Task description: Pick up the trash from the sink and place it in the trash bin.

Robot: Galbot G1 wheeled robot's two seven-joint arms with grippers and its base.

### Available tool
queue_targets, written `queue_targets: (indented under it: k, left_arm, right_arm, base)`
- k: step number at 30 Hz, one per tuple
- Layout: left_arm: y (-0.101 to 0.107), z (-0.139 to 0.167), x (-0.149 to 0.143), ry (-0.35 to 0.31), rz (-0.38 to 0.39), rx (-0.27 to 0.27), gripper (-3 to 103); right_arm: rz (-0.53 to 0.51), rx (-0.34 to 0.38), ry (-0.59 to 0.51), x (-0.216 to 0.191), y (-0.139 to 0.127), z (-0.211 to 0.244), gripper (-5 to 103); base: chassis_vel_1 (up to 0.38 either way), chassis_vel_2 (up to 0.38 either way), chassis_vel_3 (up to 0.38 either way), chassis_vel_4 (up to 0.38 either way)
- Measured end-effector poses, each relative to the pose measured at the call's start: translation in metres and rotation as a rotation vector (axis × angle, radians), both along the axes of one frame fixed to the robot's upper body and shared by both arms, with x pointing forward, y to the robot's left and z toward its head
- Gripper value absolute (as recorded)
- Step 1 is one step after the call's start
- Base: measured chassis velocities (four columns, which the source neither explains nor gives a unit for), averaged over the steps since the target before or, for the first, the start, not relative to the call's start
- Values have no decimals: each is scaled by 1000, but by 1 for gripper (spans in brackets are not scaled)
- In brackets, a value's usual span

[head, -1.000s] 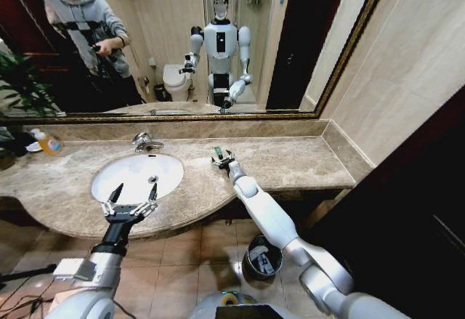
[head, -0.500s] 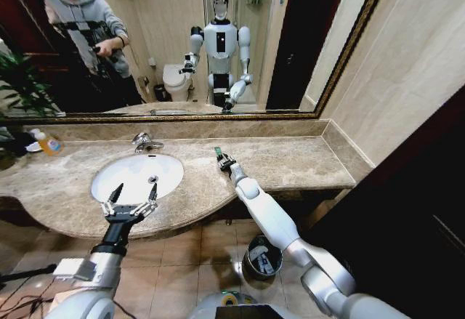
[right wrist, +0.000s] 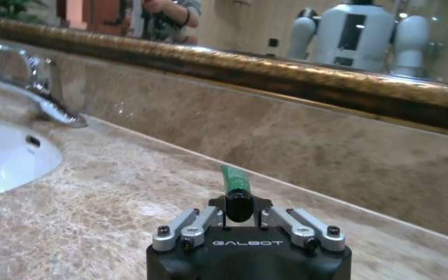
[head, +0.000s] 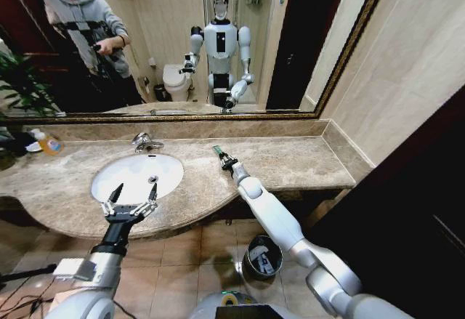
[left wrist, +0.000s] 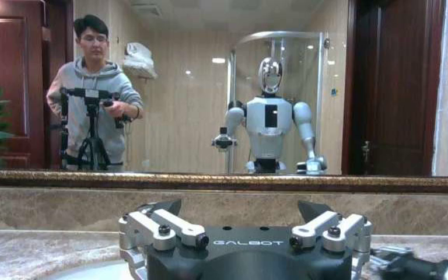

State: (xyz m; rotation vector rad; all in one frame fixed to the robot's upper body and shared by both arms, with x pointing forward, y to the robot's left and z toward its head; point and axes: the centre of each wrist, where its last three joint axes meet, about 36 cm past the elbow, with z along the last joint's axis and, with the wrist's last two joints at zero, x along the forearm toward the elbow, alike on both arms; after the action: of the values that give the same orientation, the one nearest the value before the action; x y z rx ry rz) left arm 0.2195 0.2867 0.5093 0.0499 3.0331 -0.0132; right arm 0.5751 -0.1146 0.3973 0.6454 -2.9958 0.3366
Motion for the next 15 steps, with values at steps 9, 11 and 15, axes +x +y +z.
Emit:
queue_targets:
  k: [9,11,15]
  left_arm:
    - [0,0,0,0,1,0,100]
    - [0,0,0,0,0,0,100]
    - [0,0,0,0,0,0,100]
  right_arm:
    - [-81,111,-48,-47,-65,21,20]
    - [-117,147,-49,-75,-90,23,20]
    - [-147,180,-45,-107,-108,17,20]
  base:
    - [0,0,0,0]
    - [0,0,0,0]
    - [0,0,0,0]
